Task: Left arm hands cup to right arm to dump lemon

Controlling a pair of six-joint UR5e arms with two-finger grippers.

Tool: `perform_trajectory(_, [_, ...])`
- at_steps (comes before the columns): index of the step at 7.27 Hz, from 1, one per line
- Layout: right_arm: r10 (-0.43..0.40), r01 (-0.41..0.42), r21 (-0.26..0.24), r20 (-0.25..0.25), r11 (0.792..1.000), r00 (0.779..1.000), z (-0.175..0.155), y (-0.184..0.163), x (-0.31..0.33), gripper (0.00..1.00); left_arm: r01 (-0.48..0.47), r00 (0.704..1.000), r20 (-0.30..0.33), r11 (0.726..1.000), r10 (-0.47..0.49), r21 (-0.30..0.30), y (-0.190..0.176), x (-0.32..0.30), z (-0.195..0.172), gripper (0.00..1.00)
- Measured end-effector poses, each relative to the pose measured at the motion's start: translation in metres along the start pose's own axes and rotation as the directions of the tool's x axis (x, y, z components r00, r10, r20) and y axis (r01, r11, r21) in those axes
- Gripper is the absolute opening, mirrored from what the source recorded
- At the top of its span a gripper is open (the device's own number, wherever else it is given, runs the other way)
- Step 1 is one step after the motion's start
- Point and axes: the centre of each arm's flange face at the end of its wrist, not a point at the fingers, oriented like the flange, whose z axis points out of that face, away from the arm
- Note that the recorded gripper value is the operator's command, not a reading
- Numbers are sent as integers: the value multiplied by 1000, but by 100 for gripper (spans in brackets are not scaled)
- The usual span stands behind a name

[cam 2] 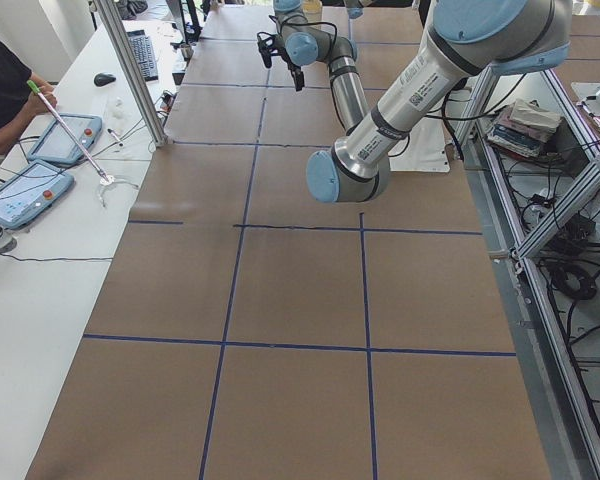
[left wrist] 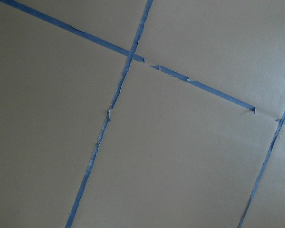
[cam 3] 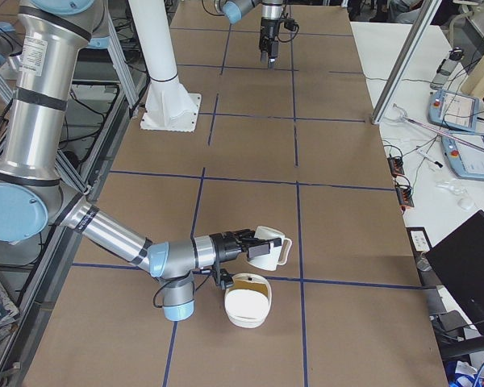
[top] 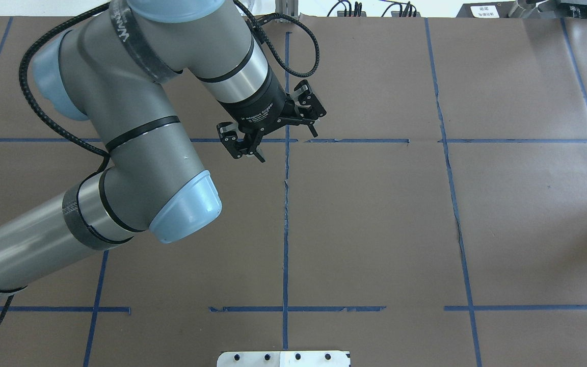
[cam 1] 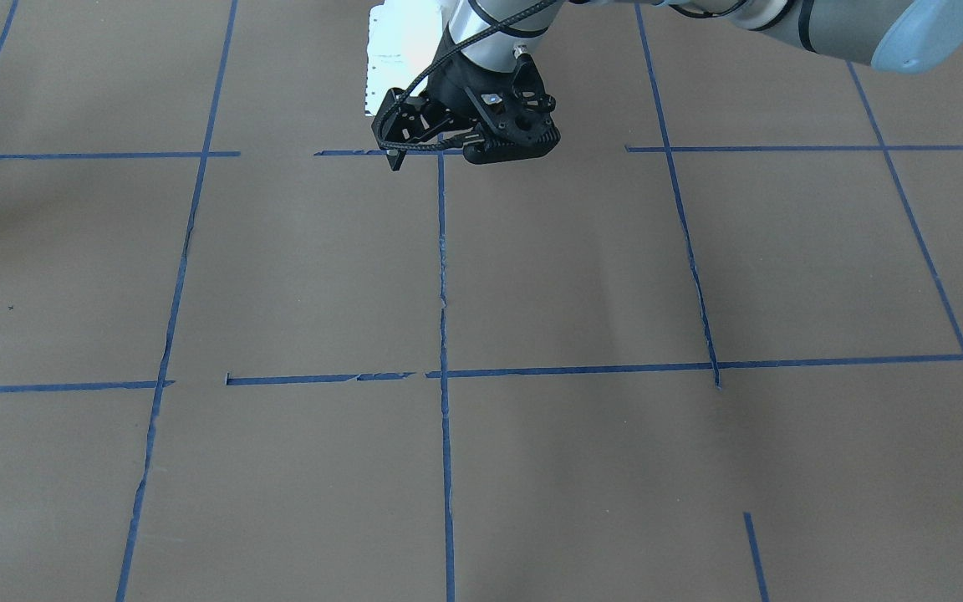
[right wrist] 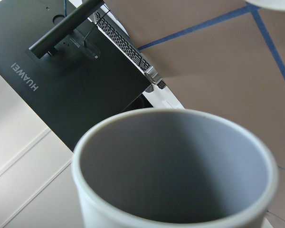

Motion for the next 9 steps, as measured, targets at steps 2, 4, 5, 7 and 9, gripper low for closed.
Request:
perform_trajectory(2, [-86,88,65,-34,994,996,43,37,1,33,-2,1000,-3,1000,2,0,1,0,-1,100])
perform_trajectory(4, [-162,170,102,-83,980,983,100,82,9,34,-3,1000,-4,1000,3,0,2,0,-2,100])
perform_trajectory(5, [-209,220,103,-108,970,972,131,103,15,34,-4,1000,-5,1000,4,2,1,0,-2,100])
perform_trajectory(7, [-402,417,67,-166,906,900,197,153,37,38,-6,1000,-6,1000,6,16,0,0,-2,100])
perform_trajectory(9, [-749,757,-40,-185,652,636,231,190,105,38,-6,1000,-5,1000,6,24,-1,0,-2,100])
